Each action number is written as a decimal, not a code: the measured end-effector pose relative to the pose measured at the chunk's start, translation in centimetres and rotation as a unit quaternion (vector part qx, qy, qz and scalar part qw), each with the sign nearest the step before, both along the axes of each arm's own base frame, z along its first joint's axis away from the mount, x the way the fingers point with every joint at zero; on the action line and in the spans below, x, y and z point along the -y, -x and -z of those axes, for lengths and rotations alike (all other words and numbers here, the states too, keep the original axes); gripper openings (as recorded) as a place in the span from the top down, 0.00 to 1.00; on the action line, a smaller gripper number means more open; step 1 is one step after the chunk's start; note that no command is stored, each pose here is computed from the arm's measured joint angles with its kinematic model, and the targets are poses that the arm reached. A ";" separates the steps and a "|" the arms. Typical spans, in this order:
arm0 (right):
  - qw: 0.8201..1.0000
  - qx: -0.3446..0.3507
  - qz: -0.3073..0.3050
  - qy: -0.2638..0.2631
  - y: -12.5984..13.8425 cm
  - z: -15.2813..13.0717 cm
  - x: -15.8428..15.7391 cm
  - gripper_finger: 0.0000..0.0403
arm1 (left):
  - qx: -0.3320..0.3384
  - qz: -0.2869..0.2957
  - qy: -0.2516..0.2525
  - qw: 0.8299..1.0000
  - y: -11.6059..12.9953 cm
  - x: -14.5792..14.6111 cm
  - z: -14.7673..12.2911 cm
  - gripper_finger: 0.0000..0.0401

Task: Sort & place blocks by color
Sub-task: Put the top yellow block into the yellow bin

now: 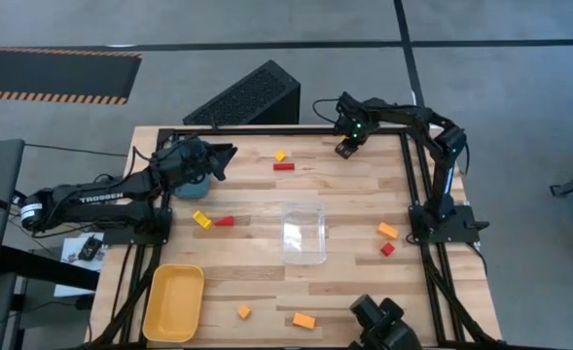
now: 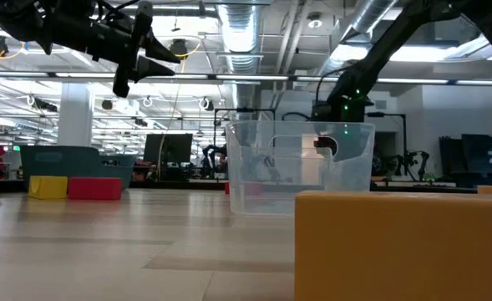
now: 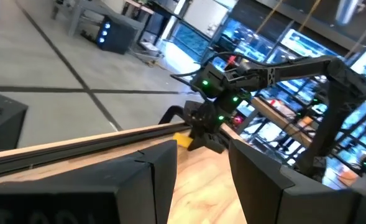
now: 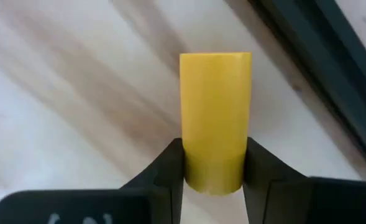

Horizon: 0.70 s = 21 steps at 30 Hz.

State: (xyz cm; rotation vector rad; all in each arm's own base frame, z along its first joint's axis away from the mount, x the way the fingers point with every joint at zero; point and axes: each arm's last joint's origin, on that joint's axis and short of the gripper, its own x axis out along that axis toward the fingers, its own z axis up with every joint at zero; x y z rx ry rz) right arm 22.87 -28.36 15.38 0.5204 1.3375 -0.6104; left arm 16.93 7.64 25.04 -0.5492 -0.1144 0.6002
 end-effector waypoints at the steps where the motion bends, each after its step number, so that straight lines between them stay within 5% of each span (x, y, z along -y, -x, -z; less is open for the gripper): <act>1: 1.000 0.010 0.001 -0.002 -0.3 -0.3 -0.3 0.71 | 0.000 0.011 -0.001 1.000 0.1 0.1 -0.1 0.67; 11: 0.990 0.134 0.007 0.049 -4.9 -6.2 -5.5 0.67 | 0.038 0.063 -0.085 0.994 2.3 1.1 -2.4 0.67; 21: 0.956 0.290 -0.001 0.041 -11.6 -10.0 -15.5 0.68 | 0.024 0.094 -0.134 0.986 4.0 2.1 -3.0 0.67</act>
